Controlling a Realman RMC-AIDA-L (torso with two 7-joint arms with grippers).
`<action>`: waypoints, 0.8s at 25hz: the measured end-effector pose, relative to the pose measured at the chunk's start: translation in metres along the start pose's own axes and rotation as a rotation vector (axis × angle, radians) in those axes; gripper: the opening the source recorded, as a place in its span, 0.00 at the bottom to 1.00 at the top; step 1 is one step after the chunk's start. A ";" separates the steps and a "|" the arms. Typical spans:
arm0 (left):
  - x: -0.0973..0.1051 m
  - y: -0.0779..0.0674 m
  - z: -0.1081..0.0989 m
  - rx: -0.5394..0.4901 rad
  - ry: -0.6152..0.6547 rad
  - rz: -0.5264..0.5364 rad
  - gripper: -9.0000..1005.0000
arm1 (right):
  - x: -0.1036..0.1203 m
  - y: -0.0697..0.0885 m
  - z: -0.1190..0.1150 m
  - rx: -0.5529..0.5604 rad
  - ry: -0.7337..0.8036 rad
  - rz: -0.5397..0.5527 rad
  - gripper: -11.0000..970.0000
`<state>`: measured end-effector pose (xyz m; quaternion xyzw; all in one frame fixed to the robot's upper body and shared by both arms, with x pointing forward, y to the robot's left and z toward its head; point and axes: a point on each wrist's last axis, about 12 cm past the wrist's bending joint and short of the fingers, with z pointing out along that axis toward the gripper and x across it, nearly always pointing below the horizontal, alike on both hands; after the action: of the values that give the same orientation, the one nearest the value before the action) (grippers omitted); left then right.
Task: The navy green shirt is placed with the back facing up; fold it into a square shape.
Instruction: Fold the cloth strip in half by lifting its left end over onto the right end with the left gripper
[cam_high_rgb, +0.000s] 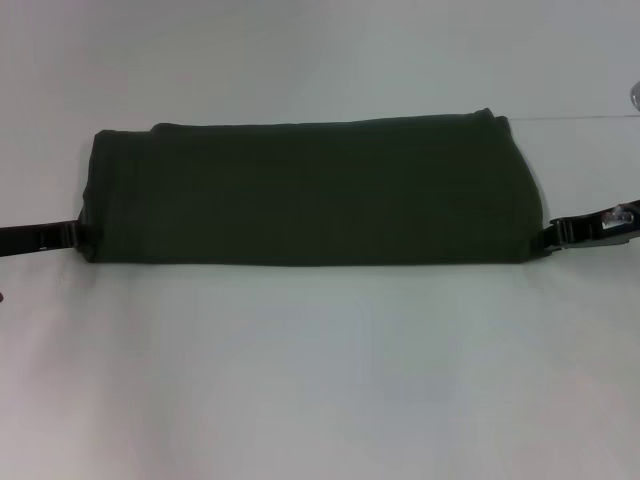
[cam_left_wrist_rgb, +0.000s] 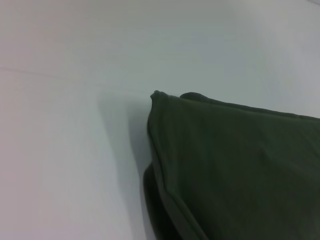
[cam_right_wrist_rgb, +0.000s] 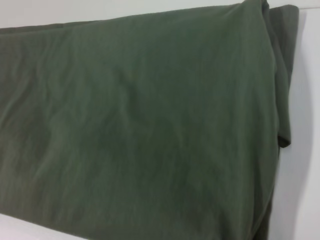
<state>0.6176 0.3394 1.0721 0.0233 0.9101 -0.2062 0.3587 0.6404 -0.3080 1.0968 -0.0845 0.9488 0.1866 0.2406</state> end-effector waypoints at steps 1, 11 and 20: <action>0.000 0.000 0.000 0.000 0.000 0.000 0.06 | 0.000 -0.001 0.000 0.001 -0.001 0.000 0.26; 0.000 -0.001 0.000 0.005 0.002 -0.001 0.06 | 0.004 -0.004 0.000 0.004 -0.009 -0.004 0.05; -0.004 -0.005 -0.003 0.041 0.007 0.006 0.06 | 0.009 -0.013 -0.005 0.005 -0.029 0.006 0.05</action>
<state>0.6177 0.3369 1.0785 0.0342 0.9067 -0.2239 0.3557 0.6341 -0.3219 1.0925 -0.0783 0.9459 0.1859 0.2540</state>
